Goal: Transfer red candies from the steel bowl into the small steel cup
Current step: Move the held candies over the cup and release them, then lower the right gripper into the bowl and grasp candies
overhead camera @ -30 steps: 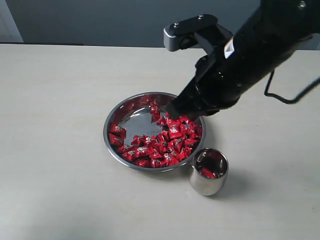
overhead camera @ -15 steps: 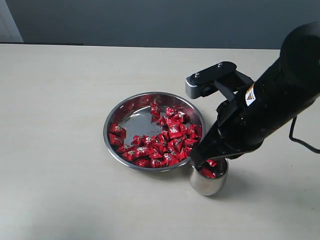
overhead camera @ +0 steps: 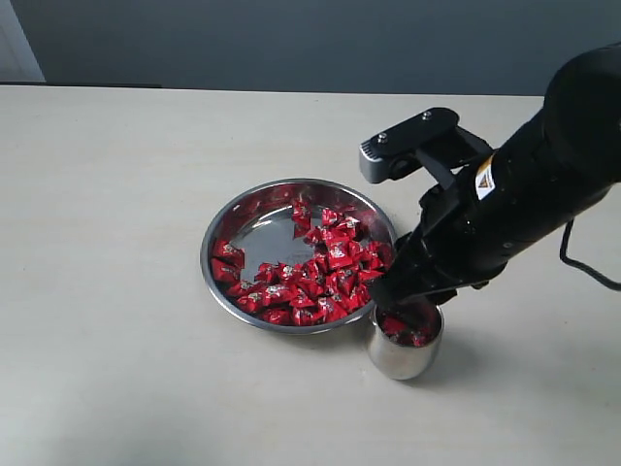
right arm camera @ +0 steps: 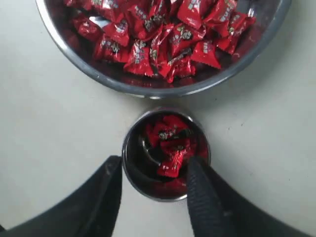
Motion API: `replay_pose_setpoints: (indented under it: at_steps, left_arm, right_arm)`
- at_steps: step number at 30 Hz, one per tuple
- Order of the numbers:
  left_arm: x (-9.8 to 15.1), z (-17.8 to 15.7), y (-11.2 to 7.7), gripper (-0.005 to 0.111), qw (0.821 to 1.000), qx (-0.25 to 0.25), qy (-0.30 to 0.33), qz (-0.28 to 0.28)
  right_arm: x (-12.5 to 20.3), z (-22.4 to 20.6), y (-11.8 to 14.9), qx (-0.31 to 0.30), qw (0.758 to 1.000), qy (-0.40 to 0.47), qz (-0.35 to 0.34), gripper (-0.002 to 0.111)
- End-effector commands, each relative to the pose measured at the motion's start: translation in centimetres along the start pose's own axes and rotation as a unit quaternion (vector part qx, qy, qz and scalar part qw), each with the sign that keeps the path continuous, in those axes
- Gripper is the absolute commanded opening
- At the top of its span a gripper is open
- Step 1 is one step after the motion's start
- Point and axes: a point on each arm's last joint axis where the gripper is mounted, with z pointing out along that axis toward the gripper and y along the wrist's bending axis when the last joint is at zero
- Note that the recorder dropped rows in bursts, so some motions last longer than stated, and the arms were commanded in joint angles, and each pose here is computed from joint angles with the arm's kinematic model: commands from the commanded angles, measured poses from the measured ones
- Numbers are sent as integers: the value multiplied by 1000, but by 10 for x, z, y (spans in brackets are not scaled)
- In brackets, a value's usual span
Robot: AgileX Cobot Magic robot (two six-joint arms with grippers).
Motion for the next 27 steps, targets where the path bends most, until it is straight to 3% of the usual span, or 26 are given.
replay_pose_setpoints:
  at_steps: [1,5,9,27]
  left_arm:
    - [0,0,0,0,1000,3,-3,0]
    - [0,0,0,0,1000,3,-3,0]
    - [0,0,0,0,1000,3,-3,0]
    - [0,0,0,0,1000,3,-3,0]
  right_arm:
    - [-13,-2,-3,10,997,-78,2,42]
    - [-33,1,-6,20,984,-178,13,42]
    - [-50,14,-9,27,975,-220,17,42]
    - [-101,119,-18,15,996,-80,32,42]
